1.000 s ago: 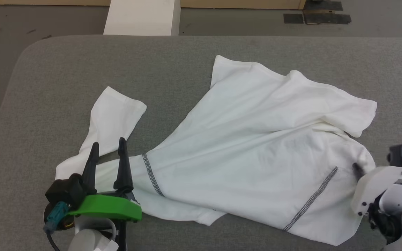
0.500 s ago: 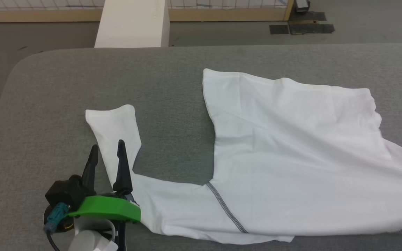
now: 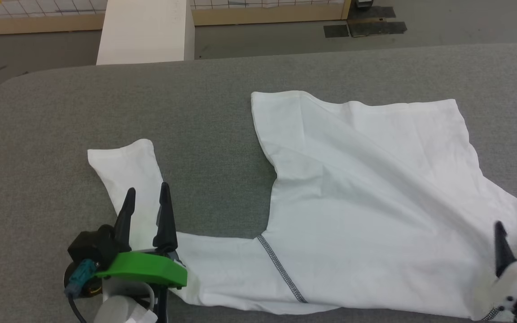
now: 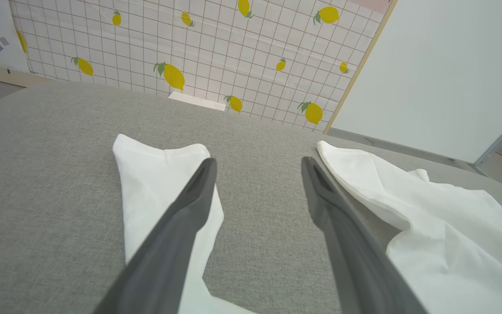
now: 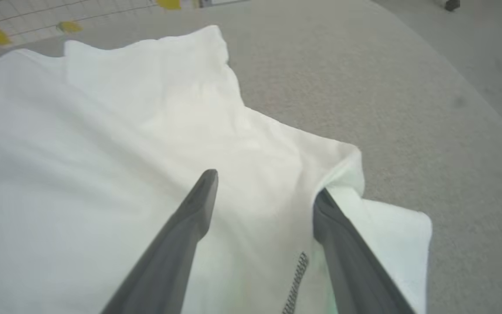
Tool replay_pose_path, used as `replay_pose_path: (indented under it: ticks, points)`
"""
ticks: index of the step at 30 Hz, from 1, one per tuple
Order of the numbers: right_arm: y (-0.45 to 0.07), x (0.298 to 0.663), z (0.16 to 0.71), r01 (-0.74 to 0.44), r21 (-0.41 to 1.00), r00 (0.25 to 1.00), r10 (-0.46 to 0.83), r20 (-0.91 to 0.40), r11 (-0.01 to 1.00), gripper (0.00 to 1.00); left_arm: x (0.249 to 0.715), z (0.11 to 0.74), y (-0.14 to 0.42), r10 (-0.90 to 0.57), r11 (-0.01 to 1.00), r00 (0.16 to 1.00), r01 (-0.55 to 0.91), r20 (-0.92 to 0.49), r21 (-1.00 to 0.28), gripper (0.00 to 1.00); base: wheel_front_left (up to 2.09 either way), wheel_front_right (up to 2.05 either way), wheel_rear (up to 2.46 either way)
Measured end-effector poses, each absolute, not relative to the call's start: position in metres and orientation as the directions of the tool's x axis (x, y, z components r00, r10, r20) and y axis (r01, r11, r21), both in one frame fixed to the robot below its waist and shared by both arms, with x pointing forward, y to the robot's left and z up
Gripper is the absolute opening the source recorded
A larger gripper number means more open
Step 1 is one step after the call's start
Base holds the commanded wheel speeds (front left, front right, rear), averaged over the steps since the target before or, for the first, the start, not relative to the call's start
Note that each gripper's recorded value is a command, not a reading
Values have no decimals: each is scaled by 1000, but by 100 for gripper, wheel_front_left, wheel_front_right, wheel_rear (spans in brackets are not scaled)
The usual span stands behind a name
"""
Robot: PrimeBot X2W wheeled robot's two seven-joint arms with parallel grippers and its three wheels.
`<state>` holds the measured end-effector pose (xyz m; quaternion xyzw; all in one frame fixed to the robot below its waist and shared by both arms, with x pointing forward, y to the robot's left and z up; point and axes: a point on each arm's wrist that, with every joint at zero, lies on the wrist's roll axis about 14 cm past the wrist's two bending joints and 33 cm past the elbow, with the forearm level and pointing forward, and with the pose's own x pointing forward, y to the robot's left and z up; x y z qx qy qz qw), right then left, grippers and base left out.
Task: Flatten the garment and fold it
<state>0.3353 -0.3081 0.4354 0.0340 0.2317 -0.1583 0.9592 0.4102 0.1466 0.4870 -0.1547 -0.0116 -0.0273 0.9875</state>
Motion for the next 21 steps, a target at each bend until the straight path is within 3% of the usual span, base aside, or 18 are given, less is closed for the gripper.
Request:
replay_pose_path:
  ticks: [4, 9, 13, 17, 21]
  points:
    - [-243, 375, 453, 114, 0, 922, -106, -372, 993, 100, 414, 490, 146, -52, 950, 998, 62, 40, -305, 100, 0, 0, 0]
    - [-191, 408, 452, -47, -27, 916, 32, -400, 999, 100, 413, 489, 149, -44, 951, 998, 54, 39, -304, 100, 0, 0, 0]
    - [-200, 415, 436, -24, -42, 871, 0, -491, 999, 100, 410, 488, 155, -28, 951, 999, 37, 34, -306, 100, 0, 0, 0]
    - [-219, 417, 441, 39, -42, 875, -54, -480, 998, 100, 405, 490, 164, -3, 953, 999, 13, 36, -302, 100, 0, 0, 0]
    - [-250, 396, 443, 129, -49, 857, -137, -498, 990, 100, 401, 495, 166, 6, 954, 999, 9, 47, -300, 100, 0, 0, 0]
